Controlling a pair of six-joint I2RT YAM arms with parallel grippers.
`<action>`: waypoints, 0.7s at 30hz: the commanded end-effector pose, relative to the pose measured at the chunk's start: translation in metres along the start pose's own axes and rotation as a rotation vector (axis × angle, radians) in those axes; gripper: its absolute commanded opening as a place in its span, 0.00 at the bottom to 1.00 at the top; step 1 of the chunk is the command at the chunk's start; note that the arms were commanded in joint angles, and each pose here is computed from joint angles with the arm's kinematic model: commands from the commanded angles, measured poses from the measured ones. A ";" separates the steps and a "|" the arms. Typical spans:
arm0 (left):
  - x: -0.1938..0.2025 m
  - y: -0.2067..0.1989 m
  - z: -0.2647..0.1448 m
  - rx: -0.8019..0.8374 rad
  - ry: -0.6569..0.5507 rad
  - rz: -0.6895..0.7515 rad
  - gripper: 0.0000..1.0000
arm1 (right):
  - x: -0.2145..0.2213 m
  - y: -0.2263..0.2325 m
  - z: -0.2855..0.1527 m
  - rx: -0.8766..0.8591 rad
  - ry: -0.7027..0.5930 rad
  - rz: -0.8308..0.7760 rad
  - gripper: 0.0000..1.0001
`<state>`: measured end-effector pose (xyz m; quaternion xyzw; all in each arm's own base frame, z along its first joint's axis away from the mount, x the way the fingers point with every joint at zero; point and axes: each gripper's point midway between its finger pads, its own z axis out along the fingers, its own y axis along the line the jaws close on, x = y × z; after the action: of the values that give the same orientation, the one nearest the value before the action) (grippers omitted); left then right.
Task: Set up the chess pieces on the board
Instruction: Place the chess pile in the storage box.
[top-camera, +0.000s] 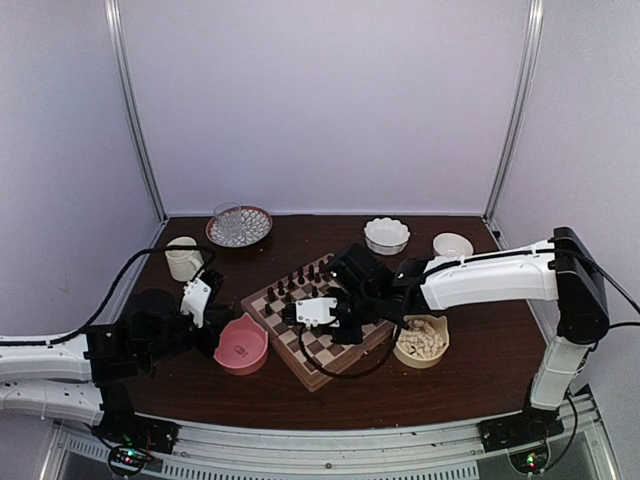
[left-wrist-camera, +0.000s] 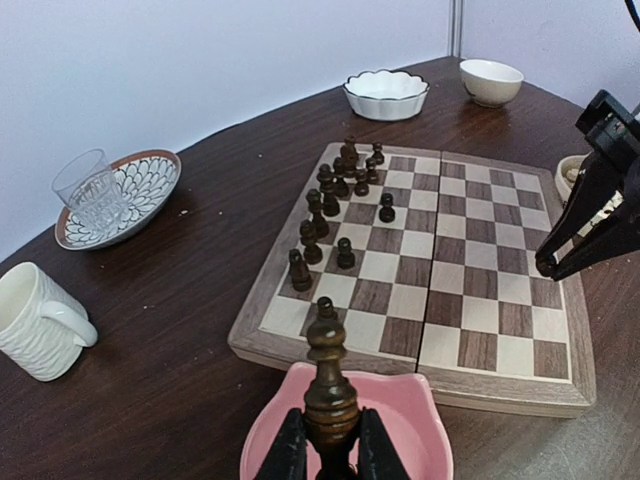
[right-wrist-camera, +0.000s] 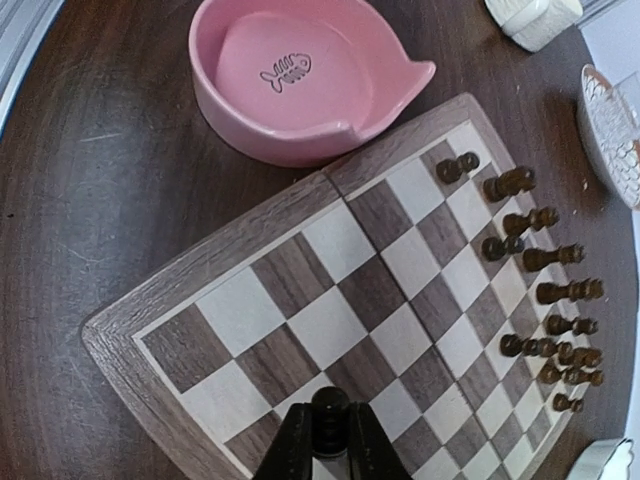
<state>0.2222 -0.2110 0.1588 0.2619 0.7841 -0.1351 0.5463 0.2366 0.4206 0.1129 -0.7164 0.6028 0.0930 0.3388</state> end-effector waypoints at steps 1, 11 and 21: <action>-0.023 -0.017 0.004 0.089 -0.058 -0.024 0.00 | 0.020 0.007 0.004 0.009 0.055 0.168 0.13; 0.041 -0.012 0.012 0.032 0.224 -0.067 0.00 | 0.030 0.004 0.021 0.039 0.070 0.262 0.13; 0.092 -0.029 0.011 0.107 0.450 -0.059 0.00 | 0.009 -0.018 0.019 0.025 -0.231 0.492 0.13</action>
<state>0.1956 -0.2051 0.0662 0.2881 0.8801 -0.1033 0.3631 0.2541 0.4085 0.0769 -0.5831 0.7236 0.1619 0.3321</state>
